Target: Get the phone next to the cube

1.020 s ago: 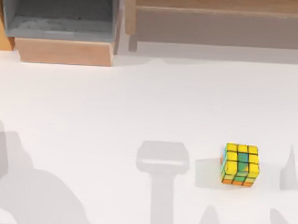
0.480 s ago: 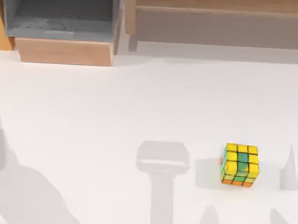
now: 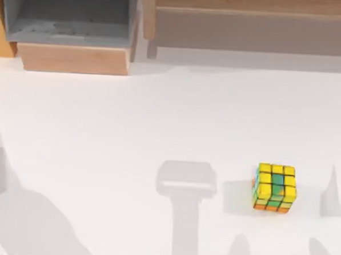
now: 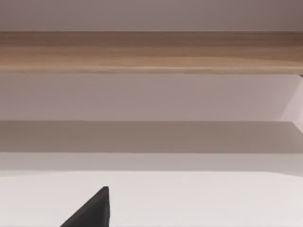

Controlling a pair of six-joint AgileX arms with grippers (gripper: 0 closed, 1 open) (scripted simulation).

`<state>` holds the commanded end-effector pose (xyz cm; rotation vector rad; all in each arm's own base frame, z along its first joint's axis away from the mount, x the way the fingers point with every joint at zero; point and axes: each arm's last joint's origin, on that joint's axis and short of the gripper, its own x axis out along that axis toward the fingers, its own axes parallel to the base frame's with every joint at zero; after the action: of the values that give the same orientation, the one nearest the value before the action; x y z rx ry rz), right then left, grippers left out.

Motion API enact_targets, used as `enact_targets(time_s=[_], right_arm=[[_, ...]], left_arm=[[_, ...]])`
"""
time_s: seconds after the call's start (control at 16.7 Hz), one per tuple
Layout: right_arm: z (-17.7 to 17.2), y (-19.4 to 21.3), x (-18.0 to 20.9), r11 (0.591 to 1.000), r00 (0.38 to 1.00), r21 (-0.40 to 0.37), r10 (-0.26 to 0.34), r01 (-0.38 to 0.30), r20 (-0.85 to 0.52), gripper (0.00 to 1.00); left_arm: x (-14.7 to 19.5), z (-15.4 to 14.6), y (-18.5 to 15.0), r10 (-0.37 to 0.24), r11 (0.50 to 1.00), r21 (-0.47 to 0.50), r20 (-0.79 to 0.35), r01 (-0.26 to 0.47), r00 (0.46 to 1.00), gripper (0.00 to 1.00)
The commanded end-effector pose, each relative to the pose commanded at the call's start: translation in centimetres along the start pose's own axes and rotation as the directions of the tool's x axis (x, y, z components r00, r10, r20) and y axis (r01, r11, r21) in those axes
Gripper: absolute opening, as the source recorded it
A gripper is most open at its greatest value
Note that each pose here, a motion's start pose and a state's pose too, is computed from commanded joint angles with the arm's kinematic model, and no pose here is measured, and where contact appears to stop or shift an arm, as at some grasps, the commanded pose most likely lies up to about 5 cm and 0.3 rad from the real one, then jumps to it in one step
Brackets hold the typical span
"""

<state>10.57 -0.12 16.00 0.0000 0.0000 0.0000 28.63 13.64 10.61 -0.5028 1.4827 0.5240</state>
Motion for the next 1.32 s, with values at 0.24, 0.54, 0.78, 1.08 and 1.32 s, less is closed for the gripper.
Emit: enact_targets(time_s=[0.24, 0.54, 0.78, 1.08, 1.32], right_arm=[[0.0, 0.0, 0.0, 1.0, 1.0, 0.0, 0.0, 0.0, 0.0, 1.0], [0.0, 0.0, 0.0, 1.0, 1.0, 0.0, 0.0, 0.0, 0.0, 1.0], [0.0, 0.0, 0.0, 1.0, 1.0, 0.0, 0.0, 0.0, 0.0, 1.0], [0.0, 0.0, 0.0, 1.0, 1.0, 0.0, 0.0, 0.0, 0.0, 1.0], [0.0, 0.0, 0.0, 1.0, 1.0, 0.0, 0.0, 0.0, 0.0, 1.0]], left_arm=[[0.0, 0.0, 0.0, 0.0, 1.0, 0.0, 0.0, 0.0, 1.0, 0.32], [0.0, 0.0, 0.0, 0.0, 1.0, 0.0, 0.0, 0.0, 1.0, 0.0], [0.0, 0.0, 0.0, 0.0, 1.0, 0.0, 0.0, 0.0, 1.0, 0.0], [-0.8, 0.0, -0.1, -0.004, 1.0, 0.003, 0.014, 0.004, 1.0, 0.0], [-2.4, 0.1, -0.1, -0.004, 1.0, 0.003, 0.014, 0.004, 1.0, 0.0]])
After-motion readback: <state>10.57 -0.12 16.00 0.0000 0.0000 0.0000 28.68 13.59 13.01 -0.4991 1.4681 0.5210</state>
